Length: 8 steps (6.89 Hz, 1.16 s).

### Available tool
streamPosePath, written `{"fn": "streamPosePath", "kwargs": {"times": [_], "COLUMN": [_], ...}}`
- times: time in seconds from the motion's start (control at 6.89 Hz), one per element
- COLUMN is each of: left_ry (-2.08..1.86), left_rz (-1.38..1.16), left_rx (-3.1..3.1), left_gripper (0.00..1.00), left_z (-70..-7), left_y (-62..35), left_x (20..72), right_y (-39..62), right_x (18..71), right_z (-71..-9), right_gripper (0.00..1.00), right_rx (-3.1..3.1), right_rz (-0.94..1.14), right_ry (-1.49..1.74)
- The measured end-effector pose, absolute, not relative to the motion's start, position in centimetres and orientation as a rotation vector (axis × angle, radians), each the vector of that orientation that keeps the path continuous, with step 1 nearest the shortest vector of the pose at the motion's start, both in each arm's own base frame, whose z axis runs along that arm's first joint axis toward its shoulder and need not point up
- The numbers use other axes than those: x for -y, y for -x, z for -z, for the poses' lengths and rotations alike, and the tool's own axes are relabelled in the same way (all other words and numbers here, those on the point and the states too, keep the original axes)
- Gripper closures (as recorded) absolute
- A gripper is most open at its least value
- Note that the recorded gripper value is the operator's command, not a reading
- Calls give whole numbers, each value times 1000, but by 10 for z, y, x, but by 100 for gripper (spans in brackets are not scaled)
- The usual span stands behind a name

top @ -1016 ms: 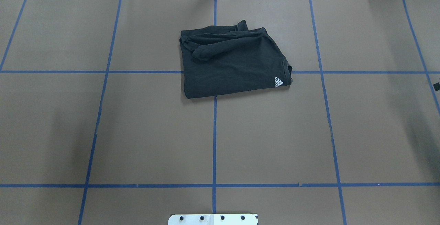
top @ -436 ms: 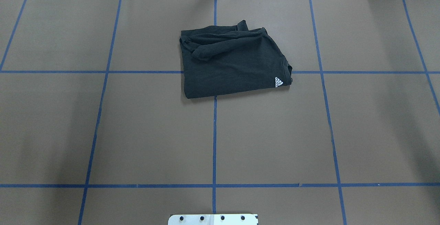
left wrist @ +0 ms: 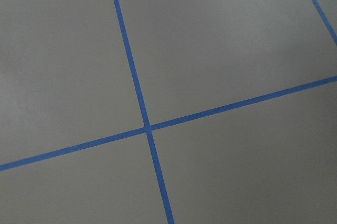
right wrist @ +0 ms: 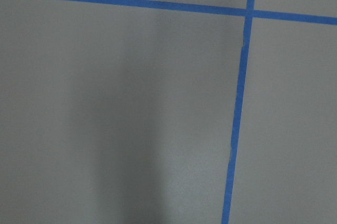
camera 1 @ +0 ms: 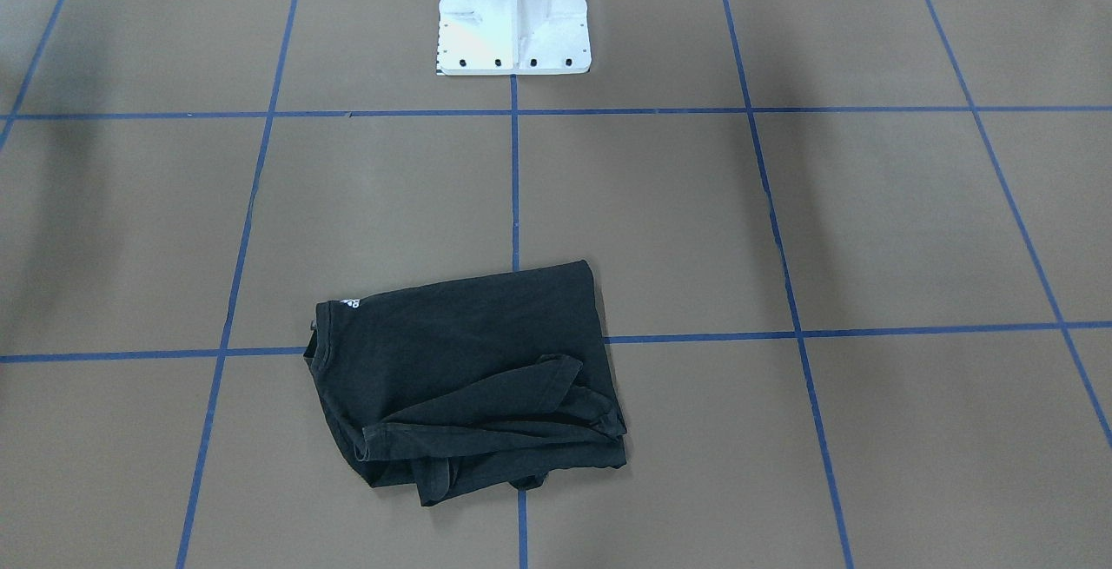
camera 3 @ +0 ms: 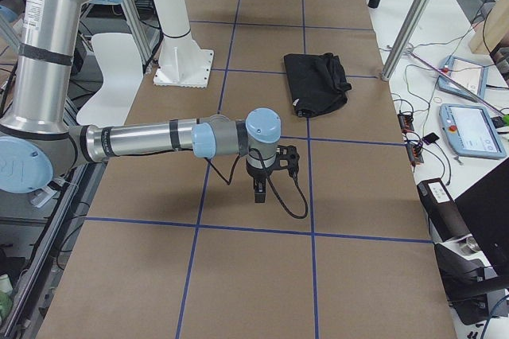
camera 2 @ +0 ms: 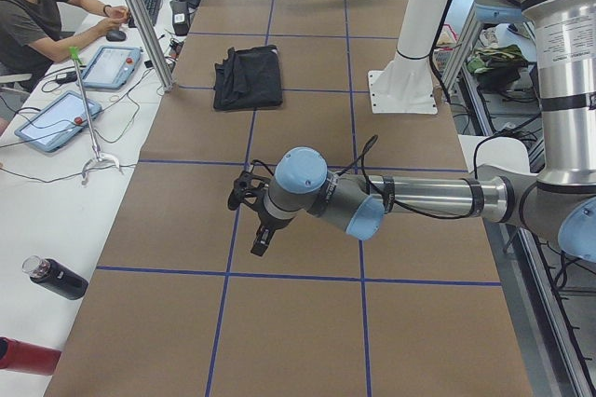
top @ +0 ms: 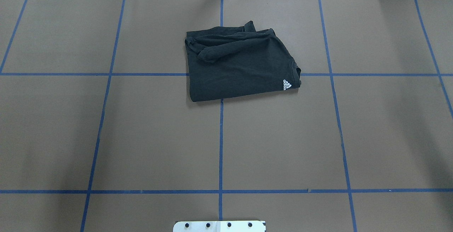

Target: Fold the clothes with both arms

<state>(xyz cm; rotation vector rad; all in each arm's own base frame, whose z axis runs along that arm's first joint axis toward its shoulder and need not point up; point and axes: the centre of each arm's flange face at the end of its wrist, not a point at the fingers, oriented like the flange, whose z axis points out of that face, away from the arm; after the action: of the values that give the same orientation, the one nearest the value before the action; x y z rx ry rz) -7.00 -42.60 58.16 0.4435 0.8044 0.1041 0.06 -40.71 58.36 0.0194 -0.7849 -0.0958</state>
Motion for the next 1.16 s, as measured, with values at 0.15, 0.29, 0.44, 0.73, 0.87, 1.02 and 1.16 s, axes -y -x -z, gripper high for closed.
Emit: {"fn": "streamPosePath", "kwargs": {"times": [0.15, 0.29, 0.44, 0.73, 0.87, 1.02, 1.16], "left_ry": [-451, -458, -464, -468, -469, -470, -471], "left_rz": [-100, -101, -102, -102, -102, -102, -102], "left_rx": [-800, -798, -797, -797, -797, -797, -797], "left_gripper": [1, 1, 1, 1, 1, 1, 1], "left_z": [-578, -575, -572, -570, -570, -569, -569], "left_y": [72, 72, 73, 73, 73, 73, 74], "left_x": [426, 427, 426, 422, 421, 421, 421], "right_y": [-1, -1, 0, 0, 0, 0, 0], "right_x": [408, 409, 410, 410, 410, 410, 410], "right_z": [-583, -582, -583, -585, -587, -589, -589], "right_gripper": [0, 0, 0, 0, 0, 0, 0], "right_rx": [785, 785, 786, 786, 786, 785, 785], "right_rz": [97, 97, 97, 95, 93, 92, 92], "right_ry": [-23, -24, -24, -20, -16, -13, -11]}}
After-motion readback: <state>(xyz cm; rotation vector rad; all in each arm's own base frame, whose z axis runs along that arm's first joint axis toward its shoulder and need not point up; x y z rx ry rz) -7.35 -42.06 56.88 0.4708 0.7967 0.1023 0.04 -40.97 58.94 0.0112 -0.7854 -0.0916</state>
